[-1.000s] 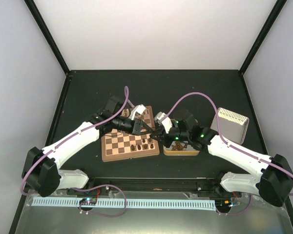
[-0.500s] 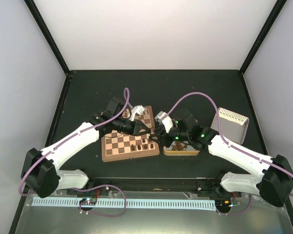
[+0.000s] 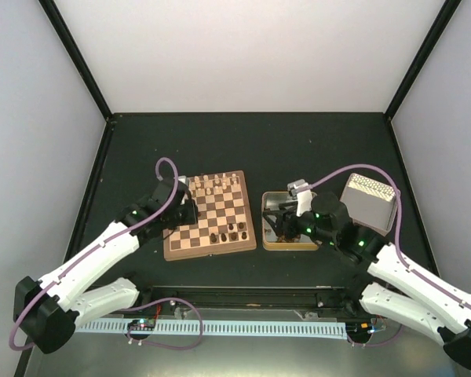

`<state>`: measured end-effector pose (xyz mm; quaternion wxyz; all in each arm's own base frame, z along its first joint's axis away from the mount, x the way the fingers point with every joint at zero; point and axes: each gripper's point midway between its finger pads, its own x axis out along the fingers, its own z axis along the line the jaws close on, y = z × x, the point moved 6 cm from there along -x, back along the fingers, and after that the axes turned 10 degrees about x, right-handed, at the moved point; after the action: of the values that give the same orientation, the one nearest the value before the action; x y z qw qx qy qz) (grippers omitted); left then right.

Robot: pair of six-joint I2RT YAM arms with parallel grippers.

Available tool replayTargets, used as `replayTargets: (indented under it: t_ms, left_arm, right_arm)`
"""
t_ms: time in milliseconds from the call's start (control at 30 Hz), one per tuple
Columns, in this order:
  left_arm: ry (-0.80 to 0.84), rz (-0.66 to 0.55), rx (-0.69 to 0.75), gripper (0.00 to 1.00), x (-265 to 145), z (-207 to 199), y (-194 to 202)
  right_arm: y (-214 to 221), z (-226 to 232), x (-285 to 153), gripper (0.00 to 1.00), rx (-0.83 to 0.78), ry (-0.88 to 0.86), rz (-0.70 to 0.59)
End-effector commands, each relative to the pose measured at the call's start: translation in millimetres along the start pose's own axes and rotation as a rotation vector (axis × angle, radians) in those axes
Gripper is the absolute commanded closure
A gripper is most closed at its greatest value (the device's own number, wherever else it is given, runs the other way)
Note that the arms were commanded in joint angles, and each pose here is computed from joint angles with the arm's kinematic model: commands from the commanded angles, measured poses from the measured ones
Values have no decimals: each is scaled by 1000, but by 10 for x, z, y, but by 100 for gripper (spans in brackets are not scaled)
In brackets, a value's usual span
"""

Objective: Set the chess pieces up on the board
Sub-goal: Place the chess piece on the chessboard.

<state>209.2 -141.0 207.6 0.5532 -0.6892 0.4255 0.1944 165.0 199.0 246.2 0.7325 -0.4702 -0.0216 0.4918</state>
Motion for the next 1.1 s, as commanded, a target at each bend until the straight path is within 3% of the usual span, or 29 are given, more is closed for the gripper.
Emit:
replayTargets:
  t_ms: [0, 200, 733, 1067]
  left_arm:
    - [-270, 3, -68, 94, 53, 378, 180]
    - [-244, 74, -68, 94, 261, 425, 433]
    - [-104, 168, -10, 93, 288, 383, 811]
    - [-67, 220, 12, 89, 311, 348, 903]
  right_arm:
    - [23, -243, -154, 33, 112, 212, -32]
    - [50, -413, -290, 32, 119, 354, -54]
    - [71, -534, -32, 30, 166, 418, -61]
    - [126, -548, 169, 31, 174, 426, 9]
